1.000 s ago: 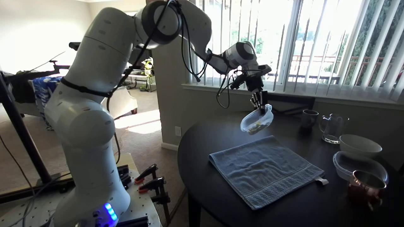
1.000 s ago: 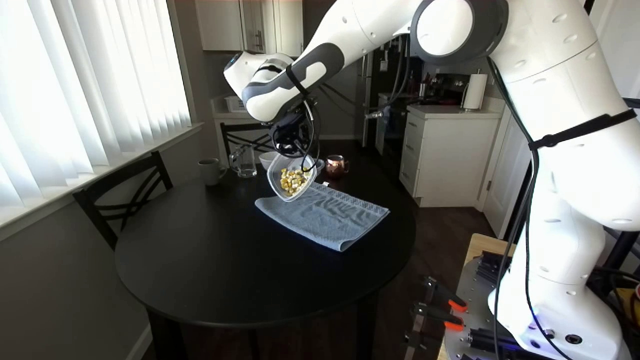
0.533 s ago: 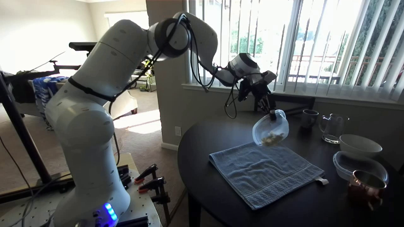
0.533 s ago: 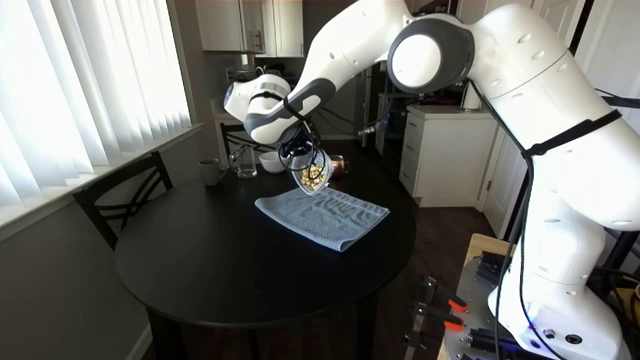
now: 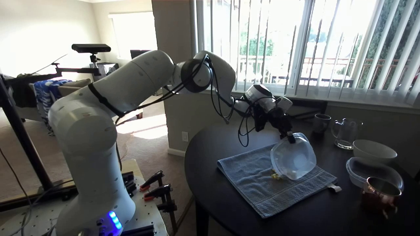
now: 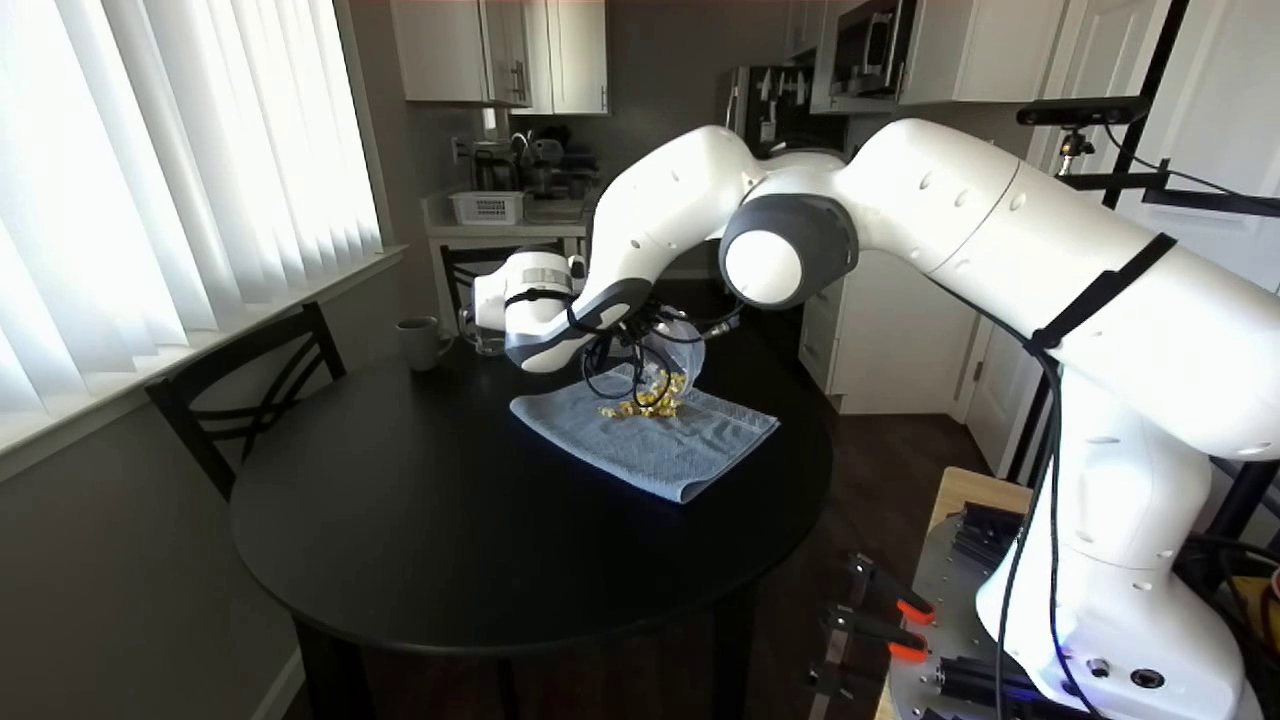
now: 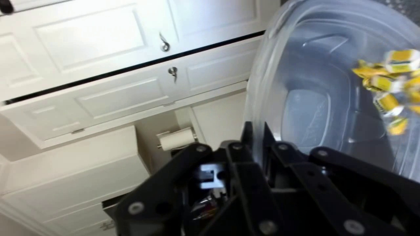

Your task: Pour the contents of the lunchbox onto the blue towel

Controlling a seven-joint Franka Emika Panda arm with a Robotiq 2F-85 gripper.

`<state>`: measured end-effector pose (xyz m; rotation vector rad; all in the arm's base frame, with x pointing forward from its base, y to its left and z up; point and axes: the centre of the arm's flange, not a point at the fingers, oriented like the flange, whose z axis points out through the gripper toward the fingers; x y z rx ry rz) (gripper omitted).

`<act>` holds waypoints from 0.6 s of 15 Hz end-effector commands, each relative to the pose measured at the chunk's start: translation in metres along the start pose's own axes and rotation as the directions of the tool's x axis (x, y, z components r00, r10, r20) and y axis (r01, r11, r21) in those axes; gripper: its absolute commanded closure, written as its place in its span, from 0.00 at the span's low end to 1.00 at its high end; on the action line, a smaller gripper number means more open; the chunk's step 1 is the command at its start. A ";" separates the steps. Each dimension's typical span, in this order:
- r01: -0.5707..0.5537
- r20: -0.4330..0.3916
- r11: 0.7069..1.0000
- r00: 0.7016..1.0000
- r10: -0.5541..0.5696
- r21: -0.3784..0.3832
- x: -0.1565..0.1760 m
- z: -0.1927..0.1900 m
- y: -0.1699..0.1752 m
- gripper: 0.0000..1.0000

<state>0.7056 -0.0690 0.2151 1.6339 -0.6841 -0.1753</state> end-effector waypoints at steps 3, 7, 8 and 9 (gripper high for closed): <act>-0.100 0.002 0.967 0.995 0.104 -0.233 0.027 -0.024 0.030 0.99; -0.129 -0.007 0.950 0.991 0.132 -0.283 0.028 -0.037 0.045 0.99; -0.129 -0.005 0.950 0.991 0.134 -0.284 0.027 -0.039 0.046 0.99; -0.131 -0.007 0.948 0.991 0.135 -0.288 0.026 -0.040 0.046 0.99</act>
